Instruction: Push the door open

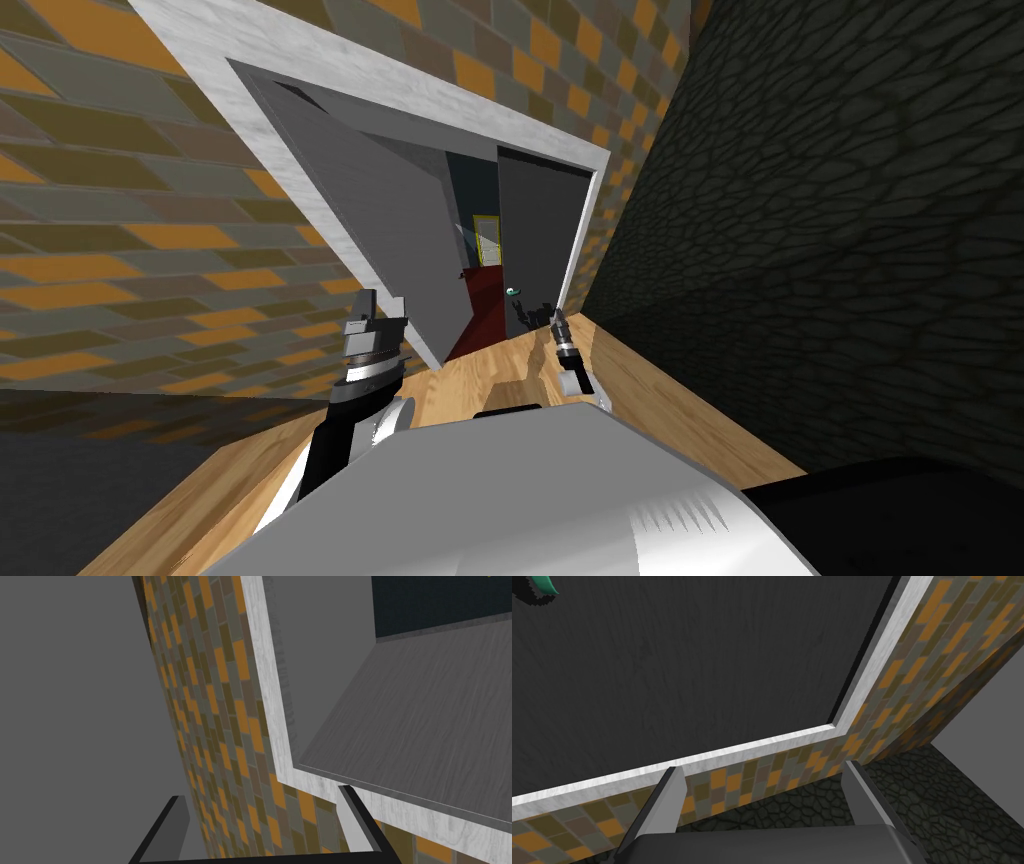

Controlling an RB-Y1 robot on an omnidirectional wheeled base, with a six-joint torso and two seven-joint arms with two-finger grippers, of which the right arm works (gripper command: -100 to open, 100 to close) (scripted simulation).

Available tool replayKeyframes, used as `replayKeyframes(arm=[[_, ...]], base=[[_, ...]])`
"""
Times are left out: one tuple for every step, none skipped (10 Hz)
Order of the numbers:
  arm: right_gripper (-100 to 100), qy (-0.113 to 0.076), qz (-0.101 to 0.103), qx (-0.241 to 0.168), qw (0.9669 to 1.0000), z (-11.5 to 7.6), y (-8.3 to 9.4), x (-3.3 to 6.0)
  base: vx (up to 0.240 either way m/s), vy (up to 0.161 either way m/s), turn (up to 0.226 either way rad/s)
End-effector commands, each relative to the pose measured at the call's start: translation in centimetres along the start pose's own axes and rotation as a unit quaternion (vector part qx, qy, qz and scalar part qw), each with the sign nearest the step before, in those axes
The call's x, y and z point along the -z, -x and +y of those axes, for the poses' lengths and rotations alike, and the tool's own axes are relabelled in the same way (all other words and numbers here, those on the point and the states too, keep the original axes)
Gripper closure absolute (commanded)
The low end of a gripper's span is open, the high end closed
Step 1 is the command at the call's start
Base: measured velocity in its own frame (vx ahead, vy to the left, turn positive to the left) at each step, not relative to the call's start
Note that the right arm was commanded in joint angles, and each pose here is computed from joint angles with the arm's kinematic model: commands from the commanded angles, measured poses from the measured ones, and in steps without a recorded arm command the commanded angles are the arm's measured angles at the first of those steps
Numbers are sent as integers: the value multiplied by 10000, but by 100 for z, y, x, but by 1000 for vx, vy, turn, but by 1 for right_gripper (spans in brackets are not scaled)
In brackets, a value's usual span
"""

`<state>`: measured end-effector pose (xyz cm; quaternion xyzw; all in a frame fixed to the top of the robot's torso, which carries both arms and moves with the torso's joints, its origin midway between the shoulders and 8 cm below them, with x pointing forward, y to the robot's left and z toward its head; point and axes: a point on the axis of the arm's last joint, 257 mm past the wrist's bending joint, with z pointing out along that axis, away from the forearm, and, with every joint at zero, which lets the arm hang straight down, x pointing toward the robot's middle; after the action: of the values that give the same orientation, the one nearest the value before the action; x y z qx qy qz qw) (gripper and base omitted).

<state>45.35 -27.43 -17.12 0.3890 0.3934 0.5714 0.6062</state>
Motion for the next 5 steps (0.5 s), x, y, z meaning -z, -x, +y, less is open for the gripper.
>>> replayKeyframes(arm=[[-100, -78, 29, -27, 10000, -125, -28, -1], [-100, -152, 45, -43, 9999, -219, -43, 8], [-100, -211, 61, -58, 9997, -299, -59, 13], [-100, -270, 78, -72, 9996, -378, -75, 18], [-100, -311, 96, -85, 9994, -440, -92, 18]], base=[[101, -21, 64], [95, -19, 71], [90, -16, 76], [96, -15, 49], [93, -4, 75]])
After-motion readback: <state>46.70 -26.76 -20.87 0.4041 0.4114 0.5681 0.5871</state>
